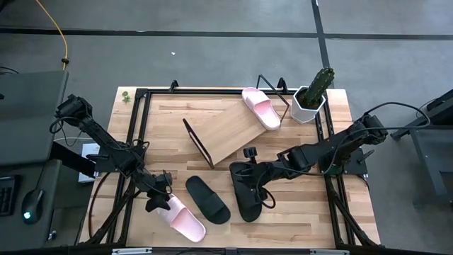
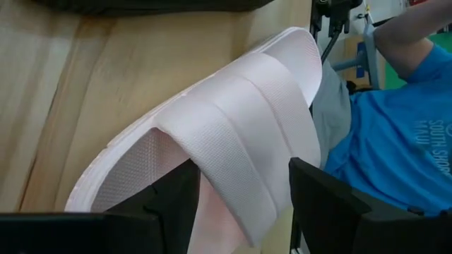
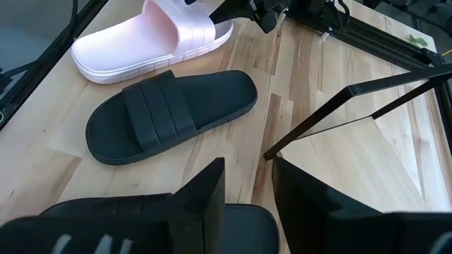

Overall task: Pick and place slides into the shelf
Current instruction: Put the pink slide on the shelf

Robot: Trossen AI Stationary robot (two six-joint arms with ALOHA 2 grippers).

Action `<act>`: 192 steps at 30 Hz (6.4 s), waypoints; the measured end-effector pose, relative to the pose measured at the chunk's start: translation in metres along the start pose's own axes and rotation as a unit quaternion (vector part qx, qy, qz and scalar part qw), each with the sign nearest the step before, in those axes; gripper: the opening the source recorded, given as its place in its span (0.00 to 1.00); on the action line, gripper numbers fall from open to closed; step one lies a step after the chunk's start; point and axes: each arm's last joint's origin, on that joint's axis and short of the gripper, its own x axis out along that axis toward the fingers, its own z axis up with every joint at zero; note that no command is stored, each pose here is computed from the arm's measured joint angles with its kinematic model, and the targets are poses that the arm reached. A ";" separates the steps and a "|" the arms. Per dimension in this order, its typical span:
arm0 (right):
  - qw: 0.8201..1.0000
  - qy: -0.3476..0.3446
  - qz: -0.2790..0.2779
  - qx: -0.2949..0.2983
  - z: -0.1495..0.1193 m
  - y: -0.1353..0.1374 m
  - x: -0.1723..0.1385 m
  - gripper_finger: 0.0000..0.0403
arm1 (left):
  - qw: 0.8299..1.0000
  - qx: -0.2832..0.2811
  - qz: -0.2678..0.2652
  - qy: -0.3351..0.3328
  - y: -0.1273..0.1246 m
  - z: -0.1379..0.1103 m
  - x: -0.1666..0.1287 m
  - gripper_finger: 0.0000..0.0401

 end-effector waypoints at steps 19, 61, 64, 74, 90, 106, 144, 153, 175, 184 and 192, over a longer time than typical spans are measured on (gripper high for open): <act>1.000 0.000 0.000 -0.001 0.000 0.000 0.000 0.27 | 1.000 0.001 0.011 -0.012 0.001 0.001 0.000 0.50; 0.999 0.005 -0.045 -0.030 0.000 -0.001 0.000 0.27 | 0.999 0.037 -0.024 -0.027 -0.005 0.004 0.009 0.01; 0.998 0.007 -0.050 -0.038 0.000 -0.002 -0.001 0.27 | 0.998 0.042 -0.045 -0.032 -0.009 0.005 0.008 0.01; 0.996 0.010 -0.067 -0.053 0.000 -0.003 -0.001 0.27 | 0.997 0.044 -0.058 -0.033 -0.011 0.006 0.008 0.00; 0.982 0.000 -0.127 -0.143 0.006 0.019 -0.009 0.27 | 0.987 0.085 -0.119 -0.063 -0.038 0.018 0.004 0.00; 0.956 -0.032 -0.180 -0.230 0.016 0.042 -0.021 0.27 | 0.982 0.148 -0.081 -0.087 -0.077 0.038 -0.014 0.00; 0.802 0.031 -0.353 -0.480 0.030 0.106 0.014 0.40 | 0.972 0.077 -0.122 -0.186 -0.058 0.106 -0.066 0.00; 0.809 0.002 -0.339 -0.480 0.033 0.105 0.016 0.47 | 0.969 0.077 -0.126 -0.197 -0.059 0.108 -0.067 0.00; 0.814 -0.041 -0.327 -0.479 0.051 0.112 0.041 0.47 | 0.967 0.072 -0.115 -0.215 -0.059 0.109 -0.067 0.00; 0.828 0.012 -0.293 -0.478 0.060 0.106 0.068 0.47 | 0.968 0.075 -0.123 -0.204 -0.059 0.108 -0.066 0.00; 0.830 0.009 -0.277 -0.484 0.060 0.101 0.073 0.47 | 0.968 0.075 -0.127 -0.204 -0.060 0.109 -0.067 0.00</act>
